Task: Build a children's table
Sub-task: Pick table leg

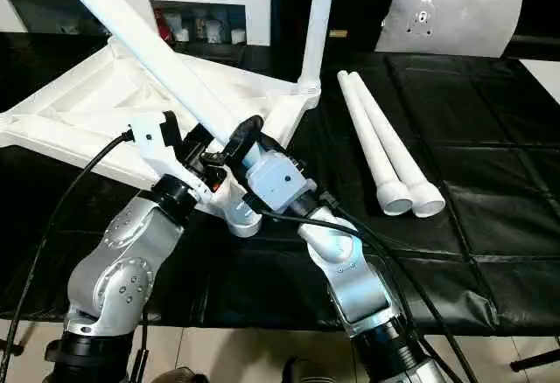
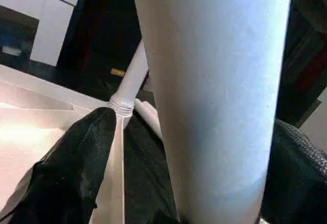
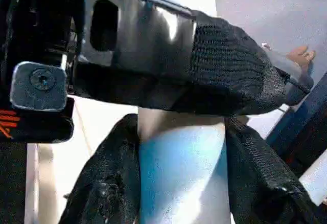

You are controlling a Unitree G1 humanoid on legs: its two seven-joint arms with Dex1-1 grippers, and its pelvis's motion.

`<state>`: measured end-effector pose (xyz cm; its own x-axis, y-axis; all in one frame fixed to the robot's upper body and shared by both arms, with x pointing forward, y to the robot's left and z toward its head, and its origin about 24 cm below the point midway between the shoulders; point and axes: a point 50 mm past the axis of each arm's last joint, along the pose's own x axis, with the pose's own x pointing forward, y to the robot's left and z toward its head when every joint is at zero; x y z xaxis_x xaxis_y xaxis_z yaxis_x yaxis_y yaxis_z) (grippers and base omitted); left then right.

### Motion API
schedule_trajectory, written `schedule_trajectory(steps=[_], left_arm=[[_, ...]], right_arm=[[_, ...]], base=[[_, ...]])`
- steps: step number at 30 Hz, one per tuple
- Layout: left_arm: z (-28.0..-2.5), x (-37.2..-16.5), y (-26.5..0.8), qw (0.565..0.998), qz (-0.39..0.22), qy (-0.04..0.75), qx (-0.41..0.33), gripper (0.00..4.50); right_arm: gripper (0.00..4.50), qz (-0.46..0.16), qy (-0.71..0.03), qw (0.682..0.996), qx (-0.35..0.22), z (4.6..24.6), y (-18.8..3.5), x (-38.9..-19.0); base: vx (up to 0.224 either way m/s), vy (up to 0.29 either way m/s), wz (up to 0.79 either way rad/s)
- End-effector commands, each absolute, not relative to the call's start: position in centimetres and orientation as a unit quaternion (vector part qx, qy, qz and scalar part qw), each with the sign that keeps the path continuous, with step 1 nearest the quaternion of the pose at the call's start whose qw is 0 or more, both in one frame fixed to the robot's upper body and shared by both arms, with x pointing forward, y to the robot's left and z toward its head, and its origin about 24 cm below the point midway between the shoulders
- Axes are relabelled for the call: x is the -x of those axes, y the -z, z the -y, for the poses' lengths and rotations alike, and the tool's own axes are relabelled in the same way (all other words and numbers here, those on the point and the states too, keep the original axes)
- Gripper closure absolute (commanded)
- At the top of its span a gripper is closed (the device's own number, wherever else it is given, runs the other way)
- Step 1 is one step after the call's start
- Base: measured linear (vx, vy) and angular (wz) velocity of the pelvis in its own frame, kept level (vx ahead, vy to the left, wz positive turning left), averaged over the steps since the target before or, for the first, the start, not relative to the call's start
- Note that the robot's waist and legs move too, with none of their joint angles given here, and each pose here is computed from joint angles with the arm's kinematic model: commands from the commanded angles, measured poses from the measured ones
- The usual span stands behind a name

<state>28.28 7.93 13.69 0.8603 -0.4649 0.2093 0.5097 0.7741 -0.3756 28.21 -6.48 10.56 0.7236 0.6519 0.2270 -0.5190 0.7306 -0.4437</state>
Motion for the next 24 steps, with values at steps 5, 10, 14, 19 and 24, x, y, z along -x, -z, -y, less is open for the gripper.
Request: schedule_trajectory(steps=[5, 10, 14, 19, 24], left_arm=[[-7.7, -28.0, -13.4, 0.933, 0.051, 0.263, 0.240, 0.34], [-7.6, -27.9, -13.4, 0.928, 0.049, 0.267, 0.255, 0.34], [-7.6, -27.9, -13.6, 0.914, 0.062, 0.257, 0.309, 0.34], [-9.3, -27.7, -13.4, 0.914, 0.178, 0.231, 0.284, 0.34], [-8.8, -27.3, -12.1, 0.904, 0.146, 0.267, 0.299, 0.66]], right_arm=[[2.66, 0.198, -0.323, 0.908, 0.176, 6.7, -10.6, -28.2], [2.66, 0.199, -0.323, 0.909, 0.172, 6.8, -10.6, -28.2], [2.66, 0.203, -0.322, 0.910, 0.166, 6.8, -10.6, -28.2], [2.66, 0.206, -0.325, 0.909, 0.157, 6.7, -10.5, -28.1], [2.66, 0.206, -0.328, 0.909, 0.156, 6.8, -10.5, -28.1]], base=[[0.000, 0.000, 0.00], [0.000, 0.000, 0.00], [0.000, 0.000, 0.00], [0.000, 0.000, 0.00], [0.000, 0.000, 0.00]])
